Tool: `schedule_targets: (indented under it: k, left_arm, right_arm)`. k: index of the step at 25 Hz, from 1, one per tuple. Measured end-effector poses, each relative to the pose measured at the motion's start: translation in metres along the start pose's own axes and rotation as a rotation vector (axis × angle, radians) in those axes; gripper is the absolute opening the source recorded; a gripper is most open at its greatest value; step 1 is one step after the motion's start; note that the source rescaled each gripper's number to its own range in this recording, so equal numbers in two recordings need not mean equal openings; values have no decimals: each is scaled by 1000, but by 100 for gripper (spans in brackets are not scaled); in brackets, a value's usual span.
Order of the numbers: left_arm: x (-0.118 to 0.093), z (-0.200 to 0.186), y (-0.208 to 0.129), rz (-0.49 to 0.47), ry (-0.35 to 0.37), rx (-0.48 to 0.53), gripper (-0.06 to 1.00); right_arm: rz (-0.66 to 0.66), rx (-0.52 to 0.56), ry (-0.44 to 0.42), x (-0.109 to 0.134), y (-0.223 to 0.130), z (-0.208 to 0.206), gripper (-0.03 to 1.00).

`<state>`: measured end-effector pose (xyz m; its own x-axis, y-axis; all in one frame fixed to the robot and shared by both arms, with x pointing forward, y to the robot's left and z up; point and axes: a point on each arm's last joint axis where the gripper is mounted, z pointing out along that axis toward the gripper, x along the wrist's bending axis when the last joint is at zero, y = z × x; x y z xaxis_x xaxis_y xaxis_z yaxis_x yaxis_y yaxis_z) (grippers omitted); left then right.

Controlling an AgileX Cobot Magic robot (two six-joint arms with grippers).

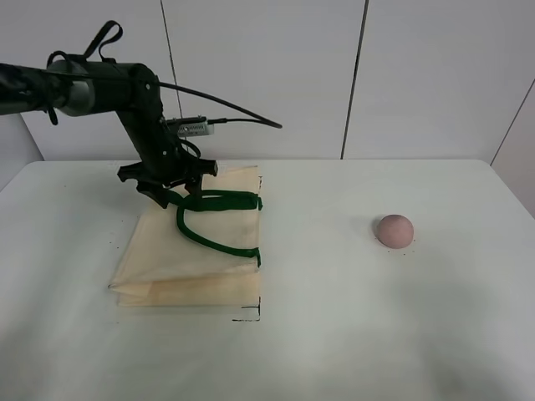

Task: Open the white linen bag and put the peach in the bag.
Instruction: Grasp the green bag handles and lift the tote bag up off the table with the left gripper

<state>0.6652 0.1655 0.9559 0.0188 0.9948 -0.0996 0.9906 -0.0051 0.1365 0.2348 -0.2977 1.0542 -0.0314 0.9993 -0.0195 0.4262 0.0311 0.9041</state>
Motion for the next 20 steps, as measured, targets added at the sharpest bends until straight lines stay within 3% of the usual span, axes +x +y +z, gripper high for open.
schedule_targets:
  k: [16,20]
  left_arm:
    - [6,74,6,-31,44,28,90]
    - [7,77,5,-27,52,34,76]
  right_arm:
    - [0,0,0,0,0,0,100]
    - [0,0,0,0,0,0,100]
